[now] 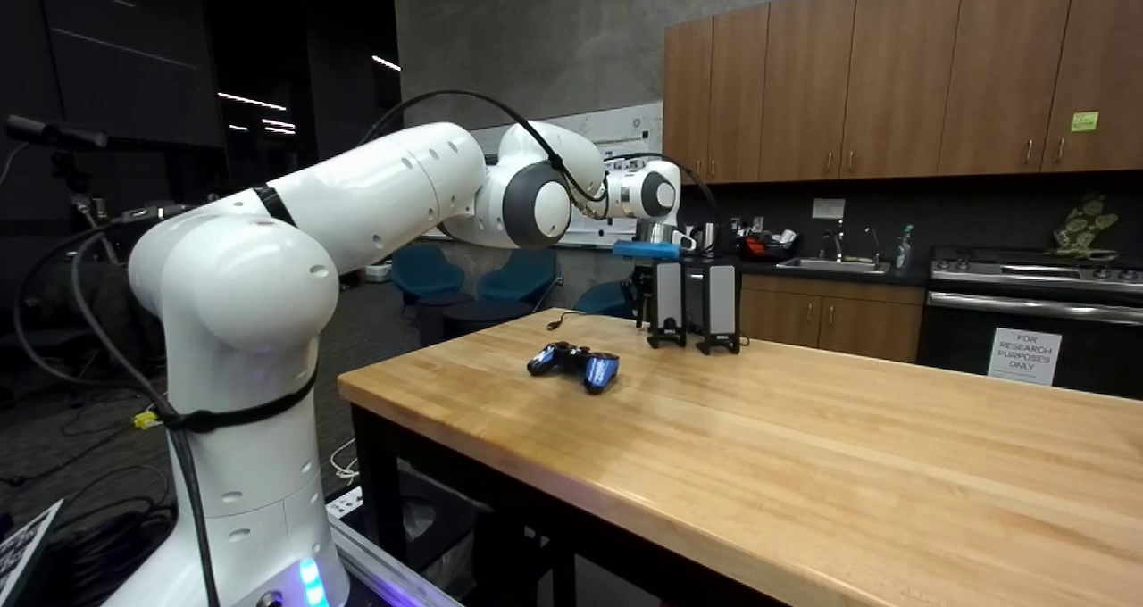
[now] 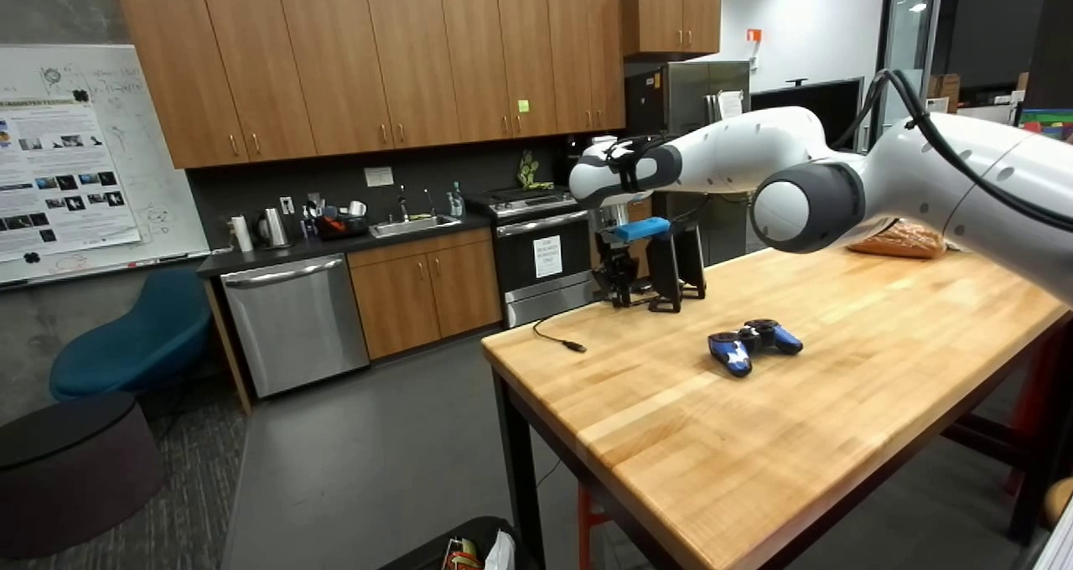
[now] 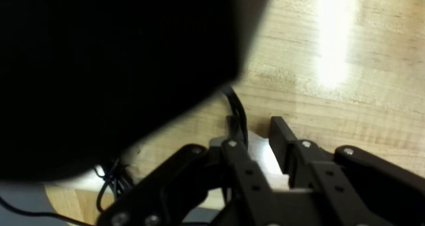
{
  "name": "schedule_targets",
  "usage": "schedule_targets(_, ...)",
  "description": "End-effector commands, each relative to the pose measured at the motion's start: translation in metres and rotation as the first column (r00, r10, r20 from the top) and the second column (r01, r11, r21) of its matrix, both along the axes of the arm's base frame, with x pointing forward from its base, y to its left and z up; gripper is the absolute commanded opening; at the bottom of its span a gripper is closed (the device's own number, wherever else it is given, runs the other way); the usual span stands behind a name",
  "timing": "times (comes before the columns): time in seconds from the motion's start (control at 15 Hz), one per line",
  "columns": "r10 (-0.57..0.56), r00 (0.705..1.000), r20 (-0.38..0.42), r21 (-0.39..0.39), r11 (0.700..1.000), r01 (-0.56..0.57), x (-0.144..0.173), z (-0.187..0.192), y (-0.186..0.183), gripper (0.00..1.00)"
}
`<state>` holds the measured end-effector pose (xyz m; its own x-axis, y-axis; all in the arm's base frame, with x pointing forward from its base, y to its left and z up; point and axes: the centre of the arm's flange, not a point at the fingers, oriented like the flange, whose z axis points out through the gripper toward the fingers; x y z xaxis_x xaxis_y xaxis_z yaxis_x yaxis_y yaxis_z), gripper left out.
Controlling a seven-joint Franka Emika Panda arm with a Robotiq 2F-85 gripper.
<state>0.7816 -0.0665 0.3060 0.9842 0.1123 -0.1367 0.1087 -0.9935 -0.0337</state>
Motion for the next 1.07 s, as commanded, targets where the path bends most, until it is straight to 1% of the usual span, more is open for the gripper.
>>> schedule_targets(0.0, -0.028, 1.0, -0.002, 0.029, 0.999, 0.028, 0.016, 0.007, -0.02, 0.0)
schedule_targets(0.33, -0.067, 0.998, -0.009, 0.025, 0.997, 0.067, -0.003, 0.002, -0.045, 0.01)
schedule_targets(1.0, -0.063, 0.997, -0.037, 0.031, 0.997, 0.064, -0.031, -0.007, -0.045, 0.01)
